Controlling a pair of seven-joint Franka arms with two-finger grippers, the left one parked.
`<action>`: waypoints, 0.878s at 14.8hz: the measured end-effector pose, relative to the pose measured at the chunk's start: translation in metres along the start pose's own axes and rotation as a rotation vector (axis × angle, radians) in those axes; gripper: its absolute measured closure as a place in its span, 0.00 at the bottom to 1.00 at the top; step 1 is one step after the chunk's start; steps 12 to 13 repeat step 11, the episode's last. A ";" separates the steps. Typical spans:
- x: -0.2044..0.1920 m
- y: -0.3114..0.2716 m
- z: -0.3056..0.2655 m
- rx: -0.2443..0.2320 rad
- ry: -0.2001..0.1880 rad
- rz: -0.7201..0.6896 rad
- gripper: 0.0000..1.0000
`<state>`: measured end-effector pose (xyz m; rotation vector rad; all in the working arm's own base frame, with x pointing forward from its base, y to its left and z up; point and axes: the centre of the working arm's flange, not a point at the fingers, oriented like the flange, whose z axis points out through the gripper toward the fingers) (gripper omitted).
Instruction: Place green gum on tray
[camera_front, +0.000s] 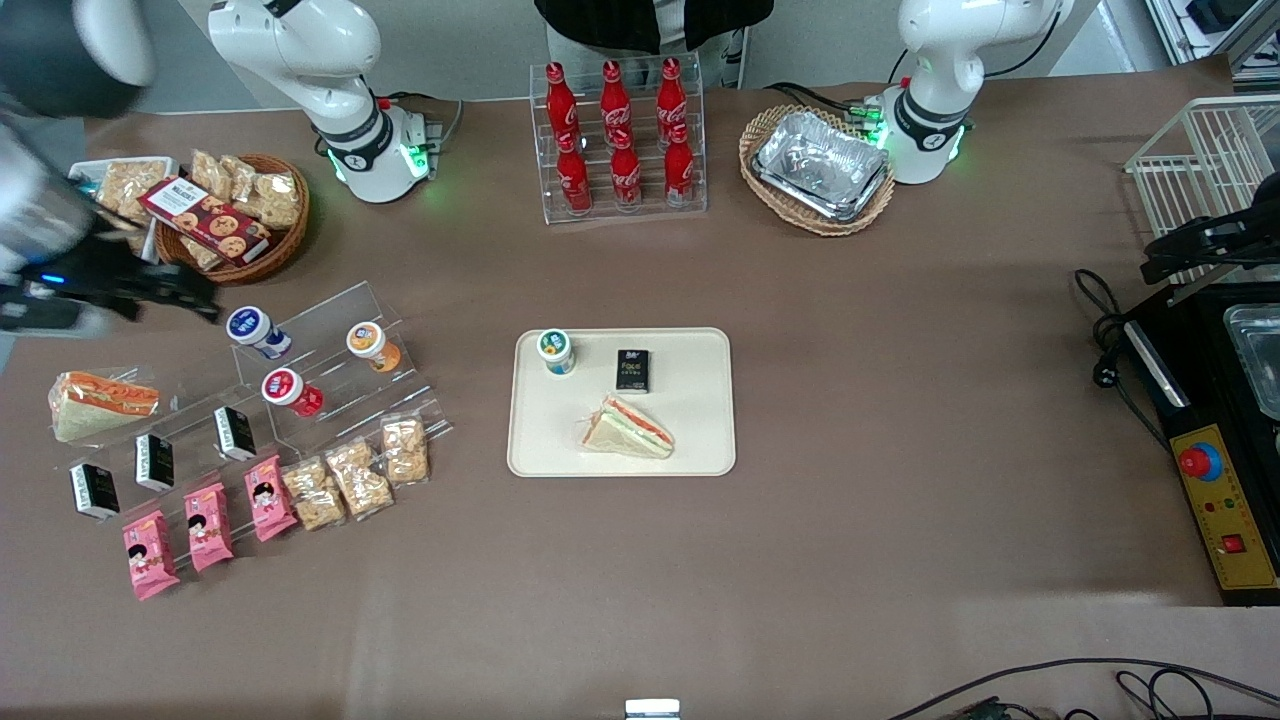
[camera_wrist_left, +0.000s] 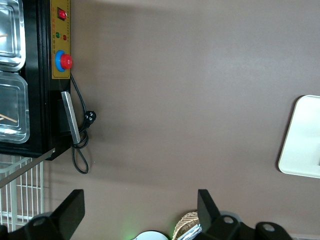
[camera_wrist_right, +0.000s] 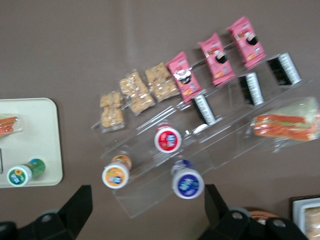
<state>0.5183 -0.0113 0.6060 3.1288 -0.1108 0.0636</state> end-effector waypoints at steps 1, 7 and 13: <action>0.000 0.019 -0.013 0.004 0.008 -0.017 0.00; -0.001 0.053 -0.041 0.015 0.028 -0.054 0.00; 0.023 0.058 -0.014 0.019 -0.008 -0.046 0.00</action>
